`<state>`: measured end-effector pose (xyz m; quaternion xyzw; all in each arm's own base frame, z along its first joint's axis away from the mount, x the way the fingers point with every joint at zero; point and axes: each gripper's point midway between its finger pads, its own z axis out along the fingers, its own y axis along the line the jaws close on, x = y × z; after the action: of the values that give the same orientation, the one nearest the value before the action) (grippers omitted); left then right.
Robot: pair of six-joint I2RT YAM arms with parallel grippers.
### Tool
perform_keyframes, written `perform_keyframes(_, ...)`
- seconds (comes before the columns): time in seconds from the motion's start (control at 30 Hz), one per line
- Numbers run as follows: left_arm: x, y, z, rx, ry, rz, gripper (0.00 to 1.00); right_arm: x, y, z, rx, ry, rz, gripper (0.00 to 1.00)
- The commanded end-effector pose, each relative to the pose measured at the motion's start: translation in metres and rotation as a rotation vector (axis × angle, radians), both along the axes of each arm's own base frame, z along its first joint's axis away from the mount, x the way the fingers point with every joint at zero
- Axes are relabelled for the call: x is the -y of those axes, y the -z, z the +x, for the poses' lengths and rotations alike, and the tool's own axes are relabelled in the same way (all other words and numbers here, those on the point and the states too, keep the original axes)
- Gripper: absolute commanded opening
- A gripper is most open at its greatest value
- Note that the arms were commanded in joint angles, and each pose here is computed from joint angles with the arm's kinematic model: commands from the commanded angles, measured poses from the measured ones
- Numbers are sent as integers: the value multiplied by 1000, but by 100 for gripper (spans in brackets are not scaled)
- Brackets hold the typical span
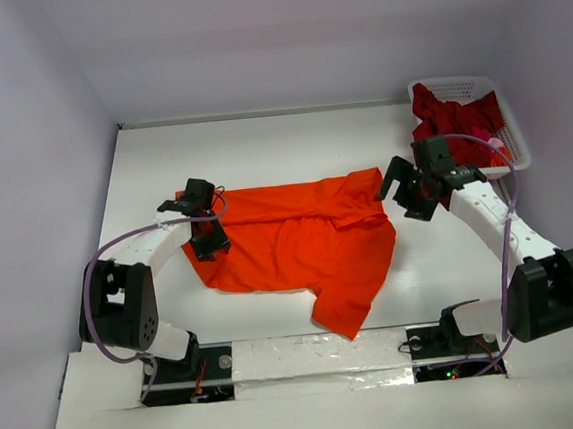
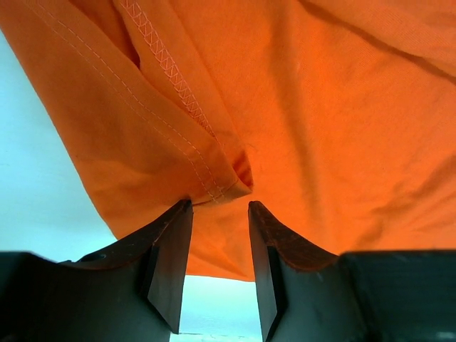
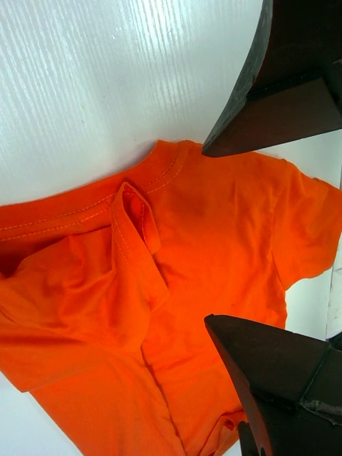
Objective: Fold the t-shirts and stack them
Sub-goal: Fold the tshirt
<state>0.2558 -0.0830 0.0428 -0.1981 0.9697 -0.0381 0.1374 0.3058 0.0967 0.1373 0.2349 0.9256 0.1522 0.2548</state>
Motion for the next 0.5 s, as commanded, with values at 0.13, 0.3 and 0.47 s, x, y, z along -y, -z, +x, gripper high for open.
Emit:
perform_keyframes(0.13, -15, -7, 8, 39, -17, 85, 33, -5, -12, 4, 58, -9, 24, 97)
perform_keyframes(0.3, -16, -23, 22, 88, 29, 157, 33, -6, -14, 5, 62, -9, 28, 97)
perform_keyframes(0.47, -20, -34, 31, 89, 133, 275, 35, -7, -14, 6, 61, -10, 31, 97)
